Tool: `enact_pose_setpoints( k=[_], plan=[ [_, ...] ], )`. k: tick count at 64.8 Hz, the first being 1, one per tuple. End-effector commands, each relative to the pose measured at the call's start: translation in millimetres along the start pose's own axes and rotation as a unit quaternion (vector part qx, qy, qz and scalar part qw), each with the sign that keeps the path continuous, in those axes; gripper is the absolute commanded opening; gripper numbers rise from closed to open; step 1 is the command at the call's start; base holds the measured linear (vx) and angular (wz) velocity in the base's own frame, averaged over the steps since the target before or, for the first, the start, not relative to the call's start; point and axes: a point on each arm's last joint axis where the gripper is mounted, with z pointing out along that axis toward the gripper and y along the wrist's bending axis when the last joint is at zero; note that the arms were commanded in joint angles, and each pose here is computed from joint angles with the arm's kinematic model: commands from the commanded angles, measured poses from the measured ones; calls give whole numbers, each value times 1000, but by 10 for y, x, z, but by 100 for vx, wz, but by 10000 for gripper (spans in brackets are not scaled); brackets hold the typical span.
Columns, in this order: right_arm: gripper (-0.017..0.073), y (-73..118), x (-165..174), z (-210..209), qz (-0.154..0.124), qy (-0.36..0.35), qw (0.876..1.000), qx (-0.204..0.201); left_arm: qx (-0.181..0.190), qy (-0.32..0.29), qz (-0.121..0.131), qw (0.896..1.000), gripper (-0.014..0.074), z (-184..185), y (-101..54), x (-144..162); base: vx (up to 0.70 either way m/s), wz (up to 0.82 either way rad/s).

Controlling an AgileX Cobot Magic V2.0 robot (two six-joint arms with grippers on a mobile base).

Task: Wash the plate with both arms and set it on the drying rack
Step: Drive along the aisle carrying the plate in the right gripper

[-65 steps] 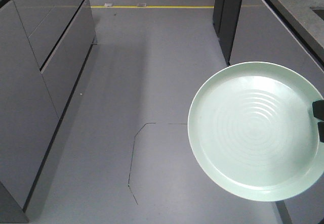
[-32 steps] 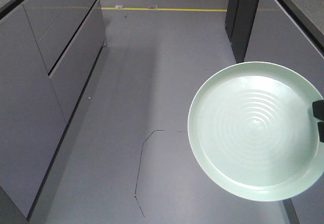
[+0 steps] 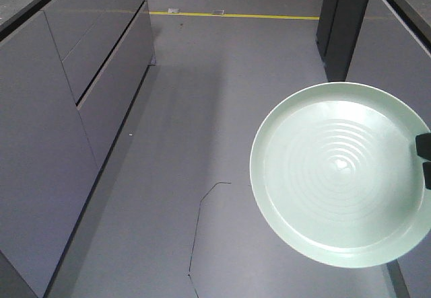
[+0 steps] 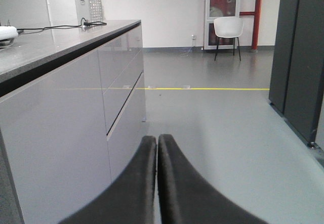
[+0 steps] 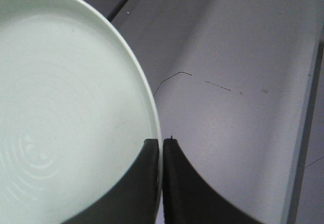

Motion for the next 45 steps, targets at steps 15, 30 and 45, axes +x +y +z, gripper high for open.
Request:
enact_pose_setpoints(
  k=[15,30,45],
  plan=[
    [-6,-8,-116,-83,2,-48,999,9,8,-30,-6,1000,-6,-4,-7,4,12,13],
    [-6,-8,-116,-83,2,-48,999,9,8,-30,-6,1000,-6,-4,-7,4,12,11],
    [-6,-8,-116,-83,2,-48,999,9,8,-30,-6,1000,-6,-4,-7,4,13,8]
  ],
)
